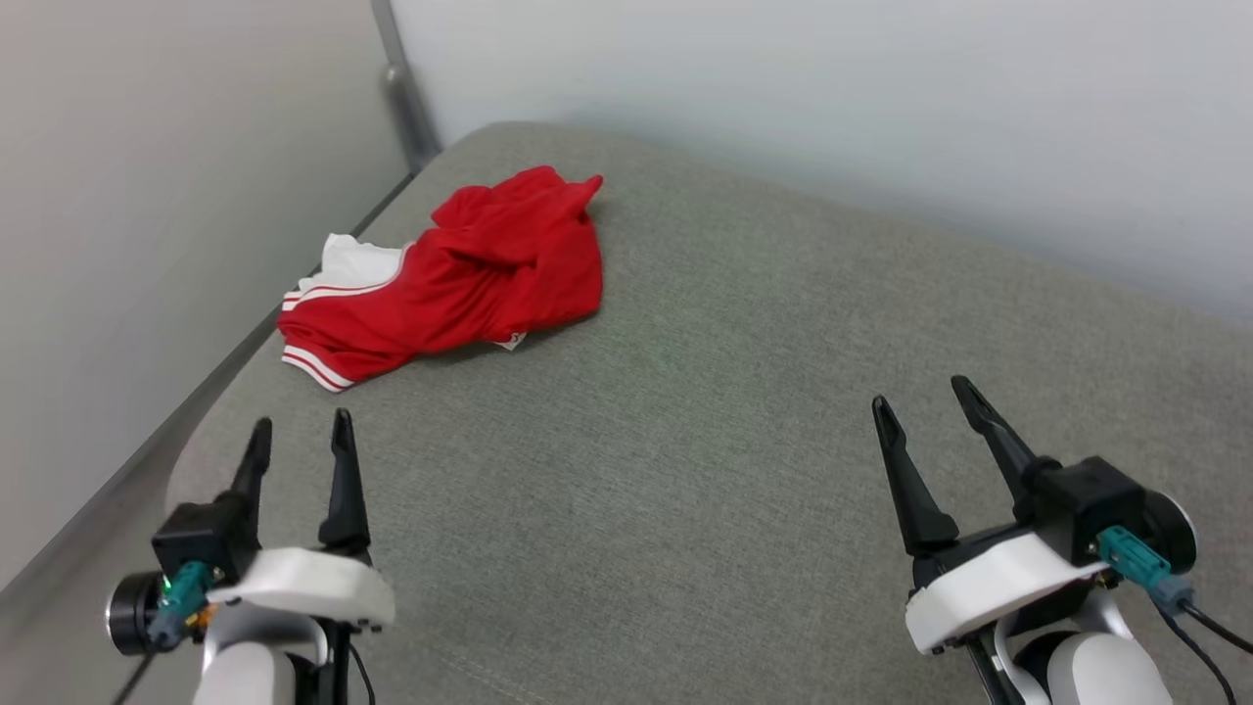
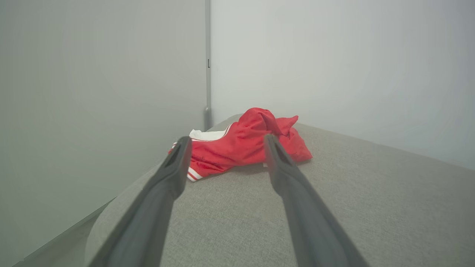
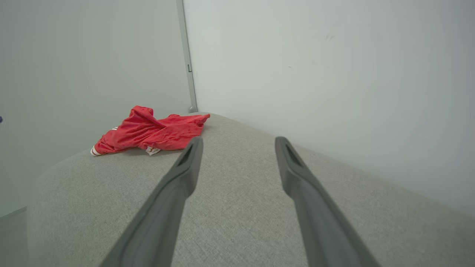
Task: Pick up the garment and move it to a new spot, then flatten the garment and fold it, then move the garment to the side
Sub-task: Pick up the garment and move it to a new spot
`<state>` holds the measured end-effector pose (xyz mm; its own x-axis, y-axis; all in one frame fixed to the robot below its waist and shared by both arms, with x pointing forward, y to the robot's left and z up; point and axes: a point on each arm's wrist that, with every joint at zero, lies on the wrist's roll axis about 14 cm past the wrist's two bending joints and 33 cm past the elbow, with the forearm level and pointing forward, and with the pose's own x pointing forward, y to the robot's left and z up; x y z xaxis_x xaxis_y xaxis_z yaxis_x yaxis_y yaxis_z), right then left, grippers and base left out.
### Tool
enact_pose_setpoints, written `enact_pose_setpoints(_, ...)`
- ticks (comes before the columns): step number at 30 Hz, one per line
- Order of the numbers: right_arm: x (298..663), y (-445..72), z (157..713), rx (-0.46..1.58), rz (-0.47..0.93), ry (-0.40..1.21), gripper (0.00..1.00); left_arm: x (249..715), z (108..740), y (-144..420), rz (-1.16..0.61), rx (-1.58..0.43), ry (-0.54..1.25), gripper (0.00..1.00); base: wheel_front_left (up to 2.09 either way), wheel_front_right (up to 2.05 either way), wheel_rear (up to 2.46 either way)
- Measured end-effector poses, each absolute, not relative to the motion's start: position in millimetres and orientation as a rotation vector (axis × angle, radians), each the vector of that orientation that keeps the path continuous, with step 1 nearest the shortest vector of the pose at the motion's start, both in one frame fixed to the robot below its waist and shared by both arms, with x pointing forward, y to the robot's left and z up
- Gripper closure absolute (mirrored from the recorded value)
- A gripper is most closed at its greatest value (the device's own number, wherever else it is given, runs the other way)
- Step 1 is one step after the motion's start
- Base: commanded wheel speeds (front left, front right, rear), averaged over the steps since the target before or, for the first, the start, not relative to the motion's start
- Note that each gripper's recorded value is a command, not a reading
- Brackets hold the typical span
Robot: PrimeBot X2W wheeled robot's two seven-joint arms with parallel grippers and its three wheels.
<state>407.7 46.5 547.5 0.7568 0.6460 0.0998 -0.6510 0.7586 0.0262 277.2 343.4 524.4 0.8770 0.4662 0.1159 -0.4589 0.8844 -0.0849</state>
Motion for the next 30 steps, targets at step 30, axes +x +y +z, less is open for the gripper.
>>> enact_pose_setpoints(30,503.6,-39.7,452.0,0.076,0.456,0.059,0.0,462.6,370.8,422.3,0.459,-0.239,0.94,0.0,0.0,0.0,0.0)
